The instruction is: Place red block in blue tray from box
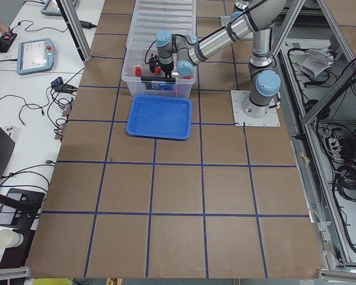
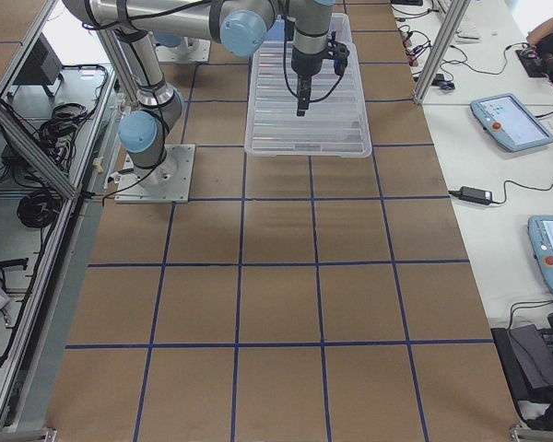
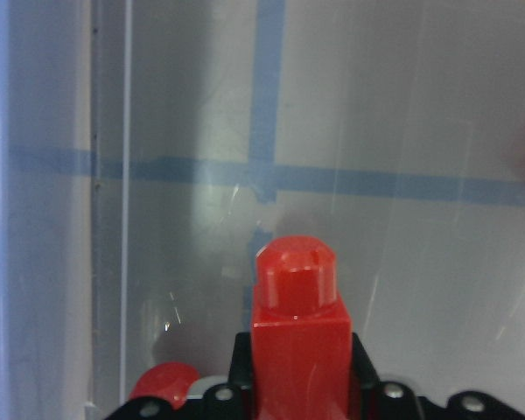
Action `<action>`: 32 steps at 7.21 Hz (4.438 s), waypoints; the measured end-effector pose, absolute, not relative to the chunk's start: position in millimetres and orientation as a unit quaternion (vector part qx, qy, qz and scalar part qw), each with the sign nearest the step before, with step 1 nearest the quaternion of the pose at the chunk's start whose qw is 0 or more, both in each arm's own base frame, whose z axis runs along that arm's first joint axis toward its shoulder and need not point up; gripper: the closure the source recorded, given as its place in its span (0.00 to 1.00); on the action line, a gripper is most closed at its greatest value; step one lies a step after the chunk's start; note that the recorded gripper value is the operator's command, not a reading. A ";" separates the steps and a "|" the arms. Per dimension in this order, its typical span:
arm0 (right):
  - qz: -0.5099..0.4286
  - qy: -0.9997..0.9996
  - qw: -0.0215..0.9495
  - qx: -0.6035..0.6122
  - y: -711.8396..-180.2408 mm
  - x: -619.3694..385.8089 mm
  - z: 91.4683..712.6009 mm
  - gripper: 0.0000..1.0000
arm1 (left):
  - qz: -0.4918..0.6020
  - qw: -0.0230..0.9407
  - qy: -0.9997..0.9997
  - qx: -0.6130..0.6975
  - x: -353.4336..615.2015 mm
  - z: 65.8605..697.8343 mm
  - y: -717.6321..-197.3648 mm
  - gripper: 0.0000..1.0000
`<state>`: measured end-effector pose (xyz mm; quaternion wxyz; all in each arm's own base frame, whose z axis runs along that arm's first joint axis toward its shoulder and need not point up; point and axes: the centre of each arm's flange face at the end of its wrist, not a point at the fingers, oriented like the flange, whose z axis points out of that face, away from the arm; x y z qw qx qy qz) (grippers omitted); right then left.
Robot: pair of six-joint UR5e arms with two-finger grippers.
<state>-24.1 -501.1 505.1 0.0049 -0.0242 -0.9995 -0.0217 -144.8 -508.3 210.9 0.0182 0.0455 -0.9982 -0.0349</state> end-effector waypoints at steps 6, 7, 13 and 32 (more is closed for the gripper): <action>-0.027 -0.999 0.009 -0.022 -502.2 -25.9 500.5 0.00 | -0.046 -0.009 -0.998 0.034 -76.8 396.2 -572.3 1.00; -0.029 -0.999 0.010 -0.019 -504.4 -29.1 497.7 0.00 | -0.051 -0.003 -0.998 0.022 -22.5 394.1 -581.6 1.00; -0.017 -1.000 0.016 -0.013 -549.2 -124.6 438.1 0.00 | -0.072 0.052 -0.995 -0.051 126.2 237.6 -566.3 1.00; -0.048 -0.998 0.023 -0.025 -546.2 -52.1 350.3 0.00 | -0.012 -0.017 -1.000 -0.007 -121.7 463.0 -545.7 0.00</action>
